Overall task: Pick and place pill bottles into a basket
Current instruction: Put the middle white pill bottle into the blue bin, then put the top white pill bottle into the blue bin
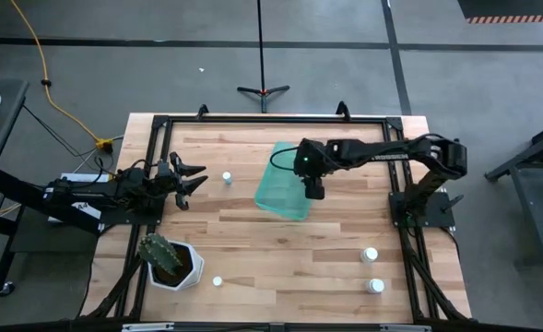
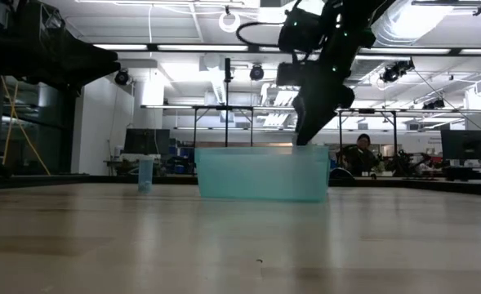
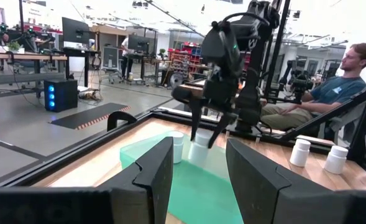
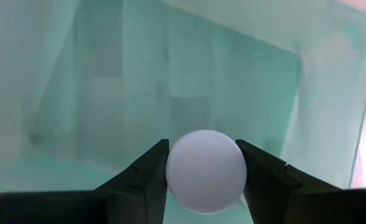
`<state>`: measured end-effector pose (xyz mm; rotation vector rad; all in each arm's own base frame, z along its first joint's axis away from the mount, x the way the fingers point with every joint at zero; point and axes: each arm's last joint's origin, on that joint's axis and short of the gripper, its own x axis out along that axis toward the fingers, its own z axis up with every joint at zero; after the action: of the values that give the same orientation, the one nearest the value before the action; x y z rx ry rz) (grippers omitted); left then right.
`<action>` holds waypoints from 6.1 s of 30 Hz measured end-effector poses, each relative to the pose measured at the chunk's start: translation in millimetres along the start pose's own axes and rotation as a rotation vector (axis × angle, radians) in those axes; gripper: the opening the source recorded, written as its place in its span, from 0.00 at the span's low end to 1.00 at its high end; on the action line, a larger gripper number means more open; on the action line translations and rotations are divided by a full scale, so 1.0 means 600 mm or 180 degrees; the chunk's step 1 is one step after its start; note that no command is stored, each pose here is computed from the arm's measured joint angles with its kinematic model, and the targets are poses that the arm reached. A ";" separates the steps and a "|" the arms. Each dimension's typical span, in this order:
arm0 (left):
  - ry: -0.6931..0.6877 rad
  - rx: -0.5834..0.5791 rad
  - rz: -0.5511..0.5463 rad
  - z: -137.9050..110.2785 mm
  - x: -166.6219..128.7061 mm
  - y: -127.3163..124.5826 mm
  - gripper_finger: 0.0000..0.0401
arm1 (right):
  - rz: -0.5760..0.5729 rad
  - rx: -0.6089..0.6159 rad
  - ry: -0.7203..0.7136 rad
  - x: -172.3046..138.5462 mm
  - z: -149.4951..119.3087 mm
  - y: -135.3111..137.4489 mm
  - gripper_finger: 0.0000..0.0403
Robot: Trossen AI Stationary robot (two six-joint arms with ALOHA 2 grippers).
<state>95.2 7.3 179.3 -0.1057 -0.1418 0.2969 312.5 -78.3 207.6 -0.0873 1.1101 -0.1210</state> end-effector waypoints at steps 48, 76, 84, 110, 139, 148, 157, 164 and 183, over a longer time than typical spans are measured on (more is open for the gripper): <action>0.0043 0.0015 0.0005 -0.002 0.000 0.000 0.46 | -0.0289 0.0562 -0.0599 0.070 0.019 -0.076 0.45; 0.0042 0.0014 0.0006 -0.002 0.000 0.000 0.46 | -0.0373 0.0749 -0.0981 0.046 0.031 -0.094 0.56; 0.0040 0.0014 0.0014 -0.002 0.000 0.000 0.46 | -0.0506 0.0583 -0.1193 -0.069 0.036 -0.061 0.51; 0.0056 0.0007 0.0021 -0.003 0.000 0.000 0.46 | 0.0457 0.1103 0.0162 -0.184 -0.068 0.275 0.45; 0.0038 0.0012 0.0019 -0.002 0.000 0.000 0.46 | -0.0184 0.2531 0.1967 -0.165 -0.156 0.365 0.69; 0.0038 0.0012 0.0019 -0.002 0.000 0.000 0.46 | -0.0272 0.2438 0.1840 -0.167 -0.162 0.372 0.68; 0.0036 0.0012 0.0019 -0.002 0.000 0.000 0.46 | -0.0439 0.2423 0.2194 -0.140 -0.167 0.384 0.68; 0.0029 -0.0007 0.0017 -0.002 0.000 0.000 0.46 | -0.0631 0.2366 0.2079 -0.124 -0.168 0.388 0.68; 0.0006 -0.0023 0.0015 0.000 0.000 0.000 0.46 | -0.0606 0.2416 0.2014 -0.118 -0.166 0.393 0.68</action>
<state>95.2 7.4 179.1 -0.1134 -0.1406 0.3011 204.9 164.3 195.3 0.5609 1.6125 -0.7710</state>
